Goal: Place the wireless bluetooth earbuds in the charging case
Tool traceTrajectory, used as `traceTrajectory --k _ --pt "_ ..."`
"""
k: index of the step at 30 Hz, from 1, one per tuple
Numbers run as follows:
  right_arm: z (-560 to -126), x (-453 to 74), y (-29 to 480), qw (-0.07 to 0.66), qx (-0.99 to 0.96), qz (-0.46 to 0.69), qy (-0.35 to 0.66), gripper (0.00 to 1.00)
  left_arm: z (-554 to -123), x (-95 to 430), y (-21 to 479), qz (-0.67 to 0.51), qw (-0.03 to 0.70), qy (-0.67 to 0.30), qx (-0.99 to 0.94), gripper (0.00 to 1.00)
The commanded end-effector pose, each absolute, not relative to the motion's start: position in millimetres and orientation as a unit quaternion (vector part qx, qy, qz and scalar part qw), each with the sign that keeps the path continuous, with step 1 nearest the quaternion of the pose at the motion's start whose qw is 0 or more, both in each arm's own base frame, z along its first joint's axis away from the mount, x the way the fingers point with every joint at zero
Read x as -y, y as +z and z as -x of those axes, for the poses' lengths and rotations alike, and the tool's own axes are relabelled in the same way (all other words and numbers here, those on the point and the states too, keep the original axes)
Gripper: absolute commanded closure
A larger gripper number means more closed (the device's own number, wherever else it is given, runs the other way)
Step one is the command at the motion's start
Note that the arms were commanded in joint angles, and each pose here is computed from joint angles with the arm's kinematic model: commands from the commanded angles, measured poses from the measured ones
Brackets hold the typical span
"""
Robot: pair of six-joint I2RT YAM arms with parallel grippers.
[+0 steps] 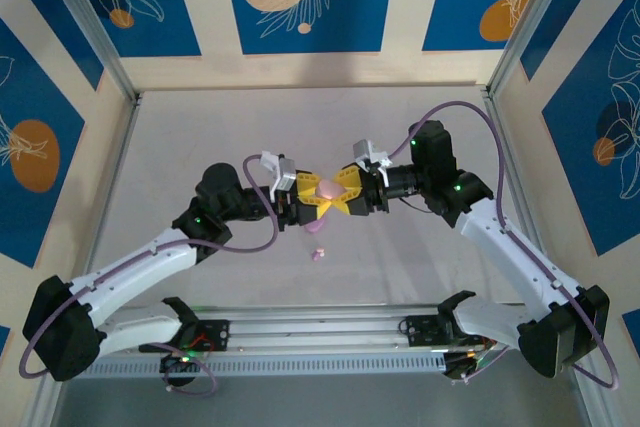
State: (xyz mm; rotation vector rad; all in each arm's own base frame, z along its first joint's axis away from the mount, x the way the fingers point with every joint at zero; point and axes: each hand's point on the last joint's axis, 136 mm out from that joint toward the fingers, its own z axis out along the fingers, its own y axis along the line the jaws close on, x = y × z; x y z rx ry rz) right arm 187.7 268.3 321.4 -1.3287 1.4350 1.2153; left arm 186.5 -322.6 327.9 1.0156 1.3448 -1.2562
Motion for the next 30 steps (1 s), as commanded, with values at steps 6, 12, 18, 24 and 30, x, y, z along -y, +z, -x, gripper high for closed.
traceTrajectory --k 6,12,18,24,30 --pt "-187 -268 329 0.421 -0.559 0.533 0.476 0.62 -182 322 345 -0.427 0.511 -0.519 -0.535 0.76" --pt "-193 -260 319 0.418 -0.583 0.518 0.466 0.53 -181 316 349 -0.422 0.530 -0.511 -0.529 0.81" --pt "-194 -257 315 0.412 -0.595 0.514 0.461 0.50 -181 318 350 -0.422 0.528 -0.515 -0.528 0.81" --pt "-195 -250 313 0.413 -0.604 0.506 0.456 0.48 -181 317 351 -0.421 0.530 -0.514 -0.527 0.81" --pt "-195 -249 315 0.414 -0.602 0.502 0.463 0.47 -181 318 351 -0.422 0.527 -0.516 -0.527 0.81"
